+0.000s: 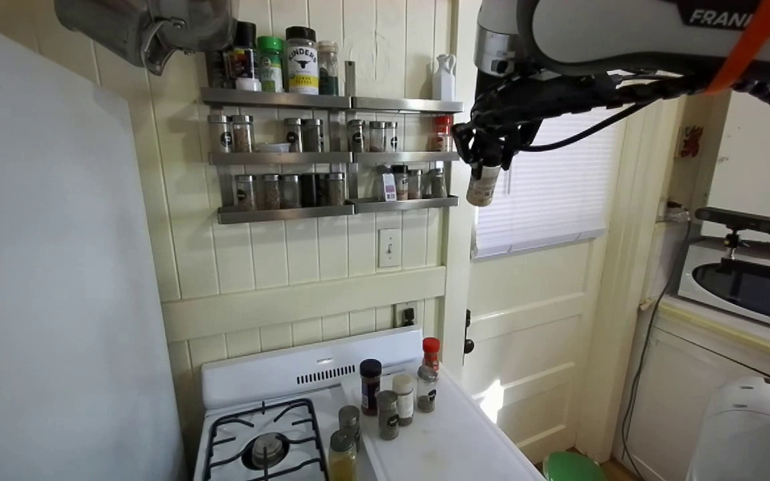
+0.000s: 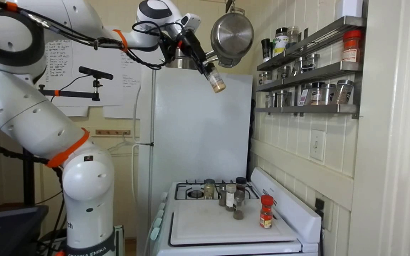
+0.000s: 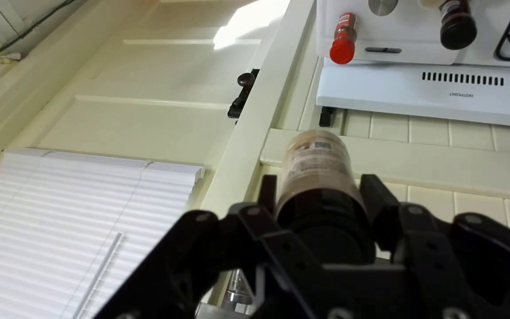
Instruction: Put the jar on the shelf
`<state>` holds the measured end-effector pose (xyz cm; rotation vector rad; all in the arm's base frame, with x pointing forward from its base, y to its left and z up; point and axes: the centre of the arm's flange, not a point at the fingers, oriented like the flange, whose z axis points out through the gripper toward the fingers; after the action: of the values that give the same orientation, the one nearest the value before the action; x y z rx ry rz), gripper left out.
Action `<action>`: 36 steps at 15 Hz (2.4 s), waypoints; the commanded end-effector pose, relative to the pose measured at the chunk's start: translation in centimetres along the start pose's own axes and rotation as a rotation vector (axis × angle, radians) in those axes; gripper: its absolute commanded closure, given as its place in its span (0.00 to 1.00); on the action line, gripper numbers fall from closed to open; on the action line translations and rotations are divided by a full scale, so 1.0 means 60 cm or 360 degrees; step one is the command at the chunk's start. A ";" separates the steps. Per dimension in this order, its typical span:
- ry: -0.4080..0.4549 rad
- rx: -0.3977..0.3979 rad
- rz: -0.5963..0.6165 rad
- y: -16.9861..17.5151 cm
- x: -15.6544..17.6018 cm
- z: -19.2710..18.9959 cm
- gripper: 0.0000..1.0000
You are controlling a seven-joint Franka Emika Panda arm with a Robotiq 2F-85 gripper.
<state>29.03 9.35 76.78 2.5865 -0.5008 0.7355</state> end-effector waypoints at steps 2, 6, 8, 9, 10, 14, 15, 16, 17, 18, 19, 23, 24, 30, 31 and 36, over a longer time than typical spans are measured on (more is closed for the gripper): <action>0.0001 -0.0012 -0.0019 -0.012 -0.007 0.001 0.50; 0.0072 0.0052 0.0076 0.021 0.058 0.019 0.75; 0.0208 0.0089 0.0163 0.054 0.111 0.027 0.75; 0.0253 0.0123 0.0200 0.072 0.139 0.032 0.75; 0.0312 0.0132 0.0220 0.088 0.168 0.041 0.75; 0.0430 0.0232 0.0284 0.128 0.270 0.078 0.75; 0.0448 0.0237 0.0296 0.133 0.292 0.089 0.75; 0.0449 0.0247 0.0306 0.135 0.310 0.099 0.75; 0.0444 0.0263 0.0316 0.138 0.331 0.112 0.75; 0.0434 0.0279 0.0338 0.139 0.345 0.124 0.75; 0.0414 0.0308 0.0355 0.138 0.351 0.133 0.75; 0.0402 0.0273 0.0359 0.131 0.335 0.147 0.50; 0.0404 0.0276 0.0361 0.131 0.337 0.146 0.75; 0.0504 0.0221 0.0414 0.157 0.371 0.189 0.75; 0.0523 0.0222 0.0421 0.160 0.374 0.195 0.75; 0.0608 0.0293 0.0452 0.162 0.385 0.222 0.75</action>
<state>48.10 -10.04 82.63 2.4766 -0.6992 1.3357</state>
